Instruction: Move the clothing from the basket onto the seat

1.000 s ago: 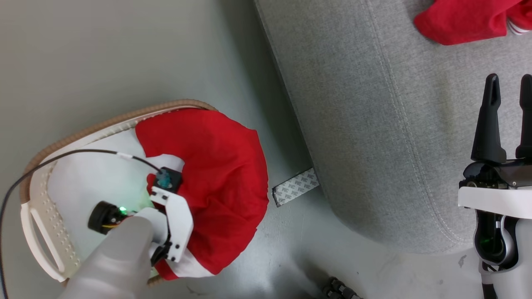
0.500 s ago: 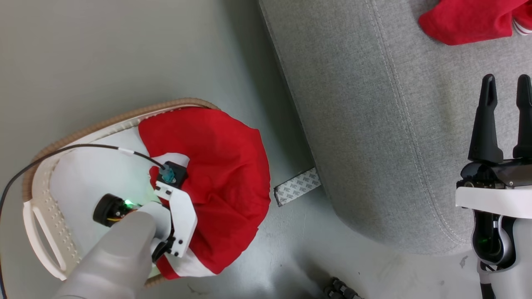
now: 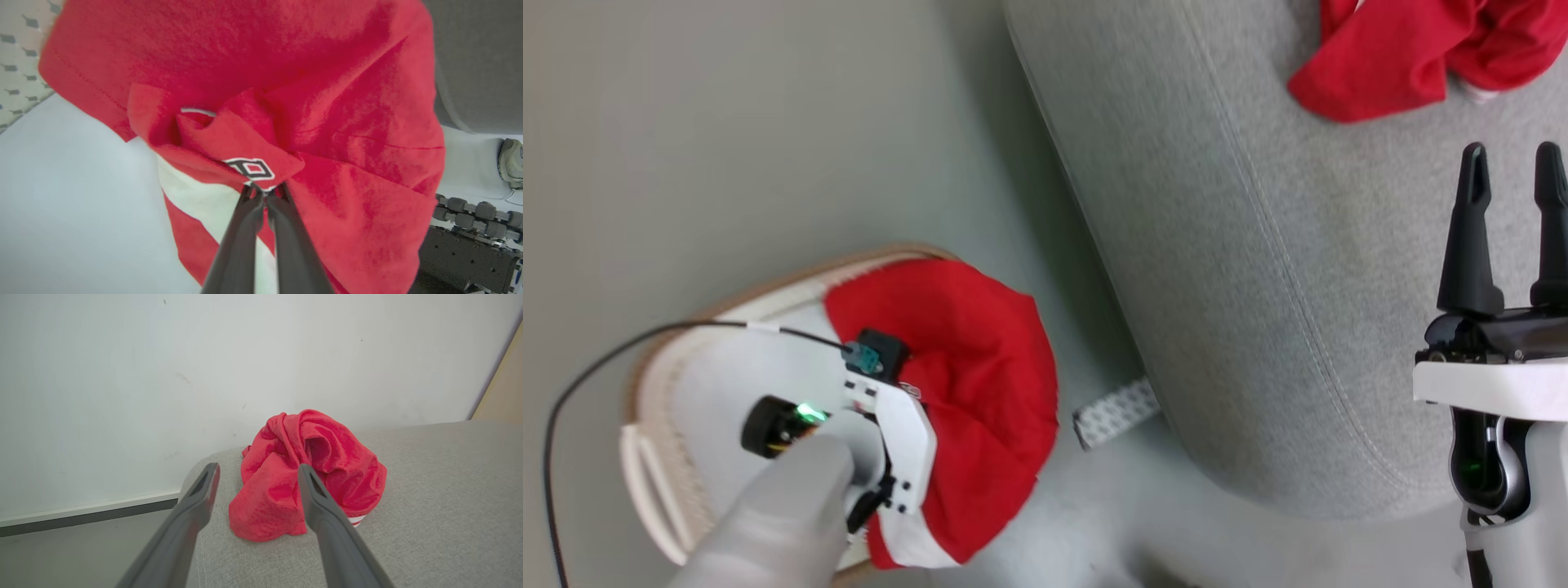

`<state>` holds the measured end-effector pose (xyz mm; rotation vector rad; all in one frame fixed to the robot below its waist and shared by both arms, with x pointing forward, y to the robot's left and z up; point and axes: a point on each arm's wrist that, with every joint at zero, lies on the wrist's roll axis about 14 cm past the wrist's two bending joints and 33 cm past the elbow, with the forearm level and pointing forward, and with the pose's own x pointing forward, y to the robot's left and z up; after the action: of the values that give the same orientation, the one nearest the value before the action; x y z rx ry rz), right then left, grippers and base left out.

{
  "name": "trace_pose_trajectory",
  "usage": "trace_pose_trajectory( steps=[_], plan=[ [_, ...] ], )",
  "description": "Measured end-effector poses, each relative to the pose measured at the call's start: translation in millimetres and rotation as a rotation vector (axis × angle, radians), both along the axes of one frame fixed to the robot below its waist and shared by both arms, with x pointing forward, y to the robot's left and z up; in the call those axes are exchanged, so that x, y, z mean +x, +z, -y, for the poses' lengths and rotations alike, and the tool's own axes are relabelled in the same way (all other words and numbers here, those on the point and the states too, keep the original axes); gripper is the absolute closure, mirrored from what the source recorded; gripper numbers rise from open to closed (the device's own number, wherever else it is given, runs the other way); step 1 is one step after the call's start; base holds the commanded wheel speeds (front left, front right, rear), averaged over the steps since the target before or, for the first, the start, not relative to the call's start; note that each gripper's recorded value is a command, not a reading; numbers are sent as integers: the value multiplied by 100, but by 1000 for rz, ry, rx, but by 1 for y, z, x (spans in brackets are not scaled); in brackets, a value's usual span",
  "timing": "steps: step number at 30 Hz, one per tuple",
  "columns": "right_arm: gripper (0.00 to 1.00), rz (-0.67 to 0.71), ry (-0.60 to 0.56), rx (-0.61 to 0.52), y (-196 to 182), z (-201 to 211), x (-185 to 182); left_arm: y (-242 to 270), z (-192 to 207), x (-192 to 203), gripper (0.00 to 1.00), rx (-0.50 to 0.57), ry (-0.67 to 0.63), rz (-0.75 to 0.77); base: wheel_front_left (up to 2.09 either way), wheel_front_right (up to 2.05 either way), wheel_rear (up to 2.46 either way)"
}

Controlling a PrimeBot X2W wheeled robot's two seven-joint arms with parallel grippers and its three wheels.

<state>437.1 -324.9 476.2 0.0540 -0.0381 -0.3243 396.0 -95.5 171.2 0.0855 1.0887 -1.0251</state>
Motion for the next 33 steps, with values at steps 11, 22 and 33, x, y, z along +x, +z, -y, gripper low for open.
trace_pose_trajectory(
  steps=[11, 22, 33],
  plan=[
    [0, 112, 62, -4, 46, -20, -14, 97, 5, 11, 100, -184, 159, 172, 0, 0, 0],
    [0, 207, 177, 20, 81, -51, -24, 188, -13, 15, 100, -323, 272, 378, 0, 0, 0],
    [0, 274, 287, 83, 99, -91, -33, 299, -33, 36, 100, -499, 374, 630, 0, 0, 0]
  ],
)
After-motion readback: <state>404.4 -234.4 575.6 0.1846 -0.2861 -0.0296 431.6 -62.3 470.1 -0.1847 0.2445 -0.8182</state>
